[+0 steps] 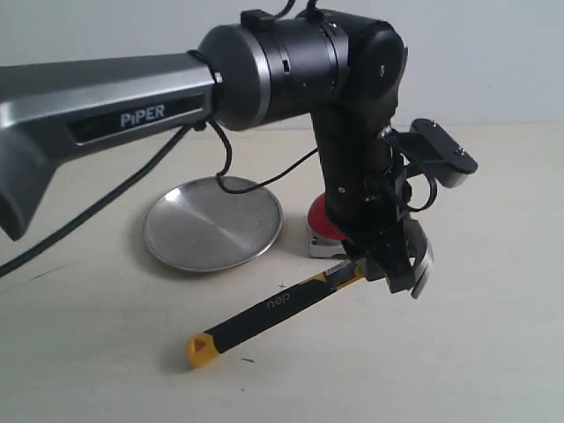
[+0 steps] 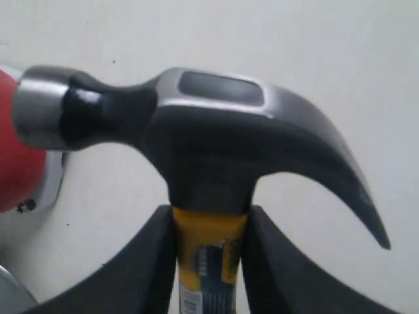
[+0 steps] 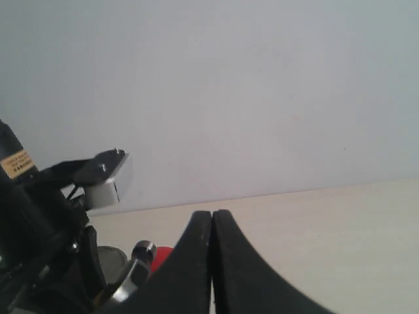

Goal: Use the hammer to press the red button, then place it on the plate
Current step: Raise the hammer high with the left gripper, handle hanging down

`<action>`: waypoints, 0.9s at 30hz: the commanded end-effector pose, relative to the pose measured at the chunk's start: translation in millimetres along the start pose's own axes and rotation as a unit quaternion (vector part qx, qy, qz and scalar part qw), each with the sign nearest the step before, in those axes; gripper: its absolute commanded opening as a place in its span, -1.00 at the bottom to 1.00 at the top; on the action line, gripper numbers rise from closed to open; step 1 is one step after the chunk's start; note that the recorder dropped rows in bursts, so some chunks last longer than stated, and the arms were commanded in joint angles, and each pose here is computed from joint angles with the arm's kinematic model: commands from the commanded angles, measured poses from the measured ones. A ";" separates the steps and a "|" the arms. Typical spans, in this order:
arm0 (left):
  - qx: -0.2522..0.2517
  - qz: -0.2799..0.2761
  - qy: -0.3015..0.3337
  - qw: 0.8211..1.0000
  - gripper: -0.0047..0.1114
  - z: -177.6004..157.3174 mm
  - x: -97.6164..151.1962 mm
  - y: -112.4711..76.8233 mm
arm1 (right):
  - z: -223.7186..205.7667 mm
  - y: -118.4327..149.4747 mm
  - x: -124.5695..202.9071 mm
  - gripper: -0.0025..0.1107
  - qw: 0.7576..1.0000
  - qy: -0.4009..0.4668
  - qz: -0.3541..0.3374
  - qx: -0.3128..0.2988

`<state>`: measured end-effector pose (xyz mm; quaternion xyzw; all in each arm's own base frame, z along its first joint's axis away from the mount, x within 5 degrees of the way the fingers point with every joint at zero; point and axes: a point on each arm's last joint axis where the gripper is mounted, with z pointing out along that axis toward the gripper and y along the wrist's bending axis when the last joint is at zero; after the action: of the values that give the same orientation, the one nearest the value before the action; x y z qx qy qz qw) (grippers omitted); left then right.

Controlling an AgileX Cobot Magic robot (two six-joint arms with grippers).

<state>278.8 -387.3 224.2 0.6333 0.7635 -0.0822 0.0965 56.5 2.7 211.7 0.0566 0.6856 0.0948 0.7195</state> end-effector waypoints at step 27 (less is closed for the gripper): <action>0.098 -0.063 -0.213 0.970 -0.92 -123.0 10.6 12.7 | -0.3 -0.3 0.2 -0.96 1.000 -0.007 -0.005 0.000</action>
<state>284.9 -354.1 311.1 0.5731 0.7602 -0.2650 0.1530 56.5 2.7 211.7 0.0566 0.6856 0.0948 0.7195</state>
